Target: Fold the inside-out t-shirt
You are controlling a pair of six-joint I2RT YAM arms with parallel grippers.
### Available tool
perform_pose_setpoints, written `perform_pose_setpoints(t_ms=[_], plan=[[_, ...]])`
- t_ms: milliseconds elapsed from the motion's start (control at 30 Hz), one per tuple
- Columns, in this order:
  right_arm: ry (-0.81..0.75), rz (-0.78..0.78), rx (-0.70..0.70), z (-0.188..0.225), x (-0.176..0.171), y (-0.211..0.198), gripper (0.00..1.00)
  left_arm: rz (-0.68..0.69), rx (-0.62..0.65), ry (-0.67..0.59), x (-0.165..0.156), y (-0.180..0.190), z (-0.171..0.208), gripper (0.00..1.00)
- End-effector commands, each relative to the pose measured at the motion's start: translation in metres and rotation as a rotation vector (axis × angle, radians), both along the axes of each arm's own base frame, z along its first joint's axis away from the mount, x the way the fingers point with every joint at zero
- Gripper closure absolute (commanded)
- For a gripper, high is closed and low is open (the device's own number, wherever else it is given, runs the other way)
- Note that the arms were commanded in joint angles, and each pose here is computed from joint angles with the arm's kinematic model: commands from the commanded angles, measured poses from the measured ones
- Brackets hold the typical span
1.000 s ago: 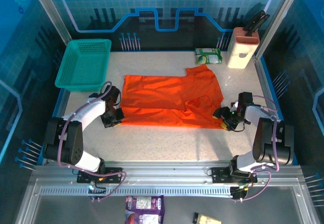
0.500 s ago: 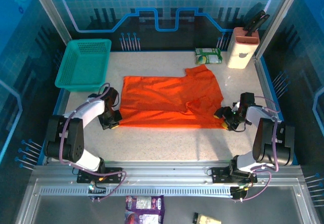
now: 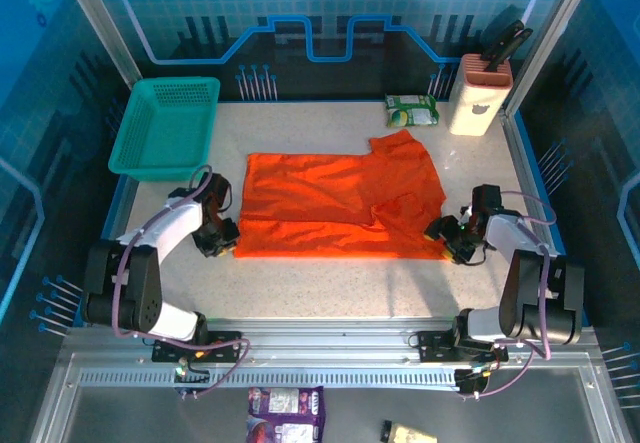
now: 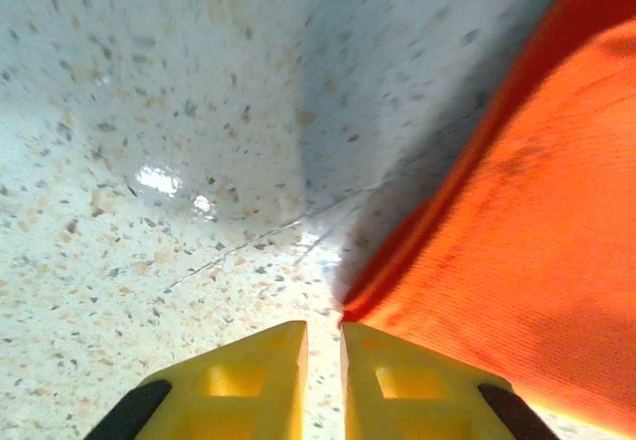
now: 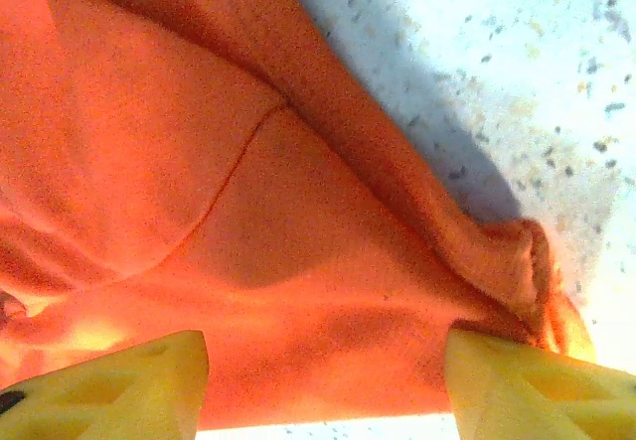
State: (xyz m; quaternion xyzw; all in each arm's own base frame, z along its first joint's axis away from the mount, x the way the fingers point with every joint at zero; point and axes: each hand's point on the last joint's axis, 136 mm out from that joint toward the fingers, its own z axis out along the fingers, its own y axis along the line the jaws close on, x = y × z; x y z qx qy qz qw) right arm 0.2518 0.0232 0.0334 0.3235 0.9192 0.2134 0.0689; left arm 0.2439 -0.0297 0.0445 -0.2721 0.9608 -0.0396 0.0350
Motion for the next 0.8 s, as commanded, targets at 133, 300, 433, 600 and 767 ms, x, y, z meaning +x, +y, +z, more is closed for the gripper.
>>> perform_pose_setpoints(t_ms=[133, 300, 433, 600, 767], plan=[[-0.075, 0.153, -0.04, 0.033, 0.021, 0.028, 0.35, -0.027, -0.047, -0.095, 0.035, -0.018, 0.039, 0.81], [-0.143, 0.304, 0.064, 0.037, 0.05, 0.068, 0.36, -0.095, -0.079, -0.104, 0.067, -0.053, 0.028, 0.85], [-0.175, 0.322, 0.111, 0.031, 0.077, 0.078, 0.36, -0.104, -0.063, -0.086, 0.088, -0.058, 0.006, 0.88], [-0.121, 0.291, 0.043, 0.009, 0.085, 0.06, 0.37, -0.113, 0.016, -0.021, 0.098, -0.044, -0.022, 0.91], [-0.047, 0.212, -0.011, -0.012, 0.074, 0.034, 0.37, -0.089, 0.041, 0.029, 0.095, -0.026, -0.042, 0.92]])
